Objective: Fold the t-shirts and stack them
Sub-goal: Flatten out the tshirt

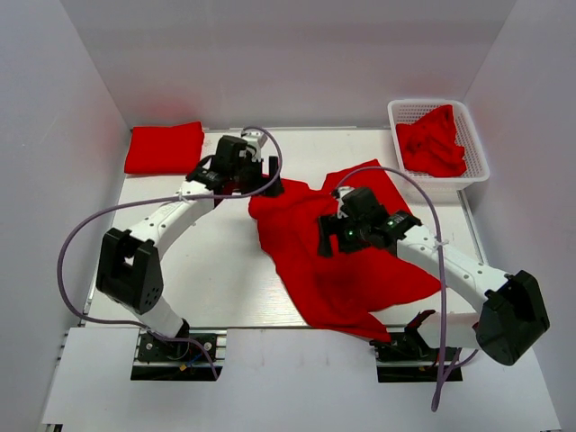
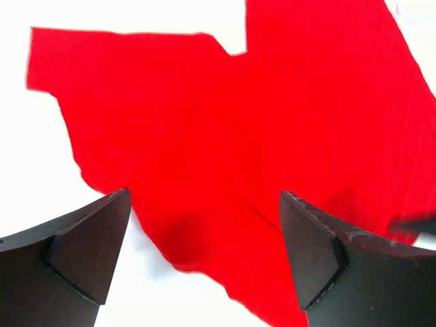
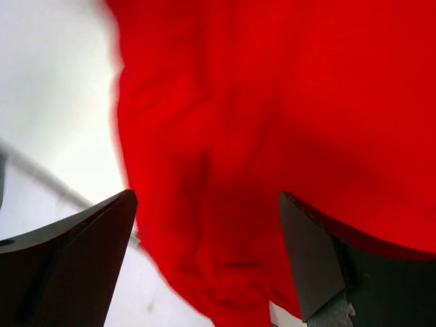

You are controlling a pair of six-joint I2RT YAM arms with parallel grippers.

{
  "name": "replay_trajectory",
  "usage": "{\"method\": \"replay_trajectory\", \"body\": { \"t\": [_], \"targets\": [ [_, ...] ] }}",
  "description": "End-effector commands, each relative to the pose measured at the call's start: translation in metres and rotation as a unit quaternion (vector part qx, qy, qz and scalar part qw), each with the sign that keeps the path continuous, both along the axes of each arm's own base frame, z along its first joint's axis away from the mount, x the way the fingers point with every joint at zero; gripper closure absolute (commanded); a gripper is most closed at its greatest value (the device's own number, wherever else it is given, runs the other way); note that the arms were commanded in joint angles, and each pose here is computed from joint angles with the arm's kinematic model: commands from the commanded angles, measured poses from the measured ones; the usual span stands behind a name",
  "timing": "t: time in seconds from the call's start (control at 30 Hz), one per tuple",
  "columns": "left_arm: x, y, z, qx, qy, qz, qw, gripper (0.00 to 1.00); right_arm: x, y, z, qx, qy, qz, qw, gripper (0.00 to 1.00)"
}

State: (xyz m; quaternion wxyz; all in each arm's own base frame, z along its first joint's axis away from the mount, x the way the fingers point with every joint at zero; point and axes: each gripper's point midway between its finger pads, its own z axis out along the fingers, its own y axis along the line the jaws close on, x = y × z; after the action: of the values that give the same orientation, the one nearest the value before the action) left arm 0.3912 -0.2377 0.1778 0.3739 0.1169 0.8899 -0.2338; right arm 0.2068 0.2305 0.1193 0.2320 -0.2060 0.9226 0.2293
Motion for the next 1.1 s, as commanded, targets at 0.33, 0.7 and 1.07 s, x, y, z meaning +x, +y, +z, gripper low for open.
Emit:
{"method": "replay_trajectory", "body": {
  "t": [0.33, 0.7, 1.07],
  "targets": [
    [-0.116, -0.028, -0.126, 0.109, 0.189, -0.058, 0.974, 0.00, 0.035, -0.099, -0.028, -0.084, -0.005, -0.314, 0.946, 0.10],
    [-0.095, -0.028, -0.169, 0.172, 0.217, -0.025, 0.961, 0.32, 0.034, -0.125, -0.017, -0.086, -0.021, -0.347, 0.934, 0.10],
    [0.039, 0.032, -0.153, 0.282, 0.136, 0.120, 0.942, 1.00, 0.050, -0.138, -0.014, -0.114, -0.019, -0.350, 0.930, 0.10]
  ]
}}
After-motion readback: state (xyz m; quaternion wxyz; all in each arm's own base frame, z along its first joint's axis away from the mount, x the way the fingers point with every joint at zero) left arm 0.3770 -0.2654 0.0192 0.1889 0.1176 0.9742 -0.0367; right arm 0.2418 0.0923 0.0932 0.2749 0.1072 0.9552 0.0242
